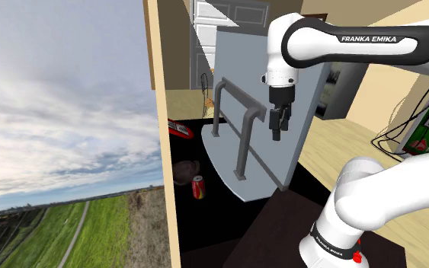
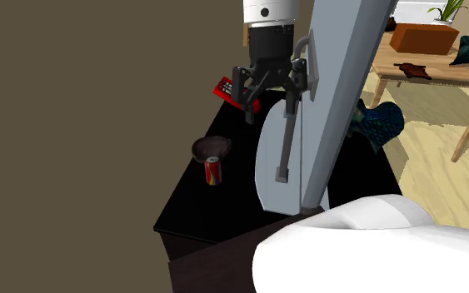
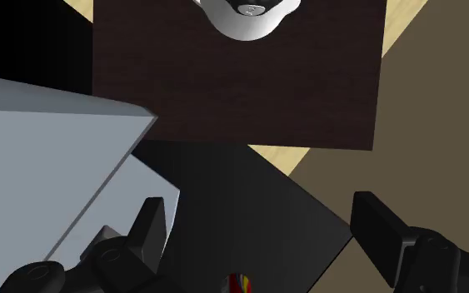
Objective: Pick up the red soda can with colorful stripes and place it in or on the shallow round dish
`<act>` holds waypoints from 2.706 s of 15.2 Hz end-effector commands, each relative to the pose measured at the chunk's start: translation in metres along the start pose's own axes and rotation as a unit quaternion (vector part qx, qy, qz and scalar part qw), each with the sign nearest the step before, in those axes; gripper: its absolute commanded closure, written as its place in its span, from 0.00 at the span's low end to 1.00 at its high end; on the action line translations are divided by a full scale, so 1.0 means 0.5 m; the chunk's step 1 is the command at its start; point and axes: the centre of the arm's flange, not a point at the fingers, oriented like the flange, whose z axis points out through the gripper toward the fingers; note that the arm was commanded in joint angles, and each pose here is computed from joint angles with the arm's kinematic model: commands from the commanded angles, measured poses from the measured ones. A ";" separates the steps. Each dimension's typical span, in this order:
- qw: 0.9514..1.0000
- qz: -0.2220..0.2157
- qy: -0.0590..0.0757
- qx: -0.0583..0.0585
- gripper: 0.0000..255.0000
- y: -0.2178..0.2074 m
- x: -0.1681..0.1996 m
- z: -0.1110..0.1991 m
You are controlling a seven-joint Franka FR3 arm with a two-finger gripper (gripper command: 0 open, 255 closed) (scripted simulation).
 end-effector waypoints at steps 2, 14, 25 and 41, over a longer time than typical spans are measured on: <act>1.000 0.000 0.000 0.000 0.00 0.000 0.021 0.015; 1.000 0.004 0.006 0.001 0.00 -0.005 0.277 0.198; 1.000 0.008 0.011 0.002 0.00 -0.008 0.513 0.363; 1.000 0.012 0.017 0.003 0.00 -0.010 0.792 0.584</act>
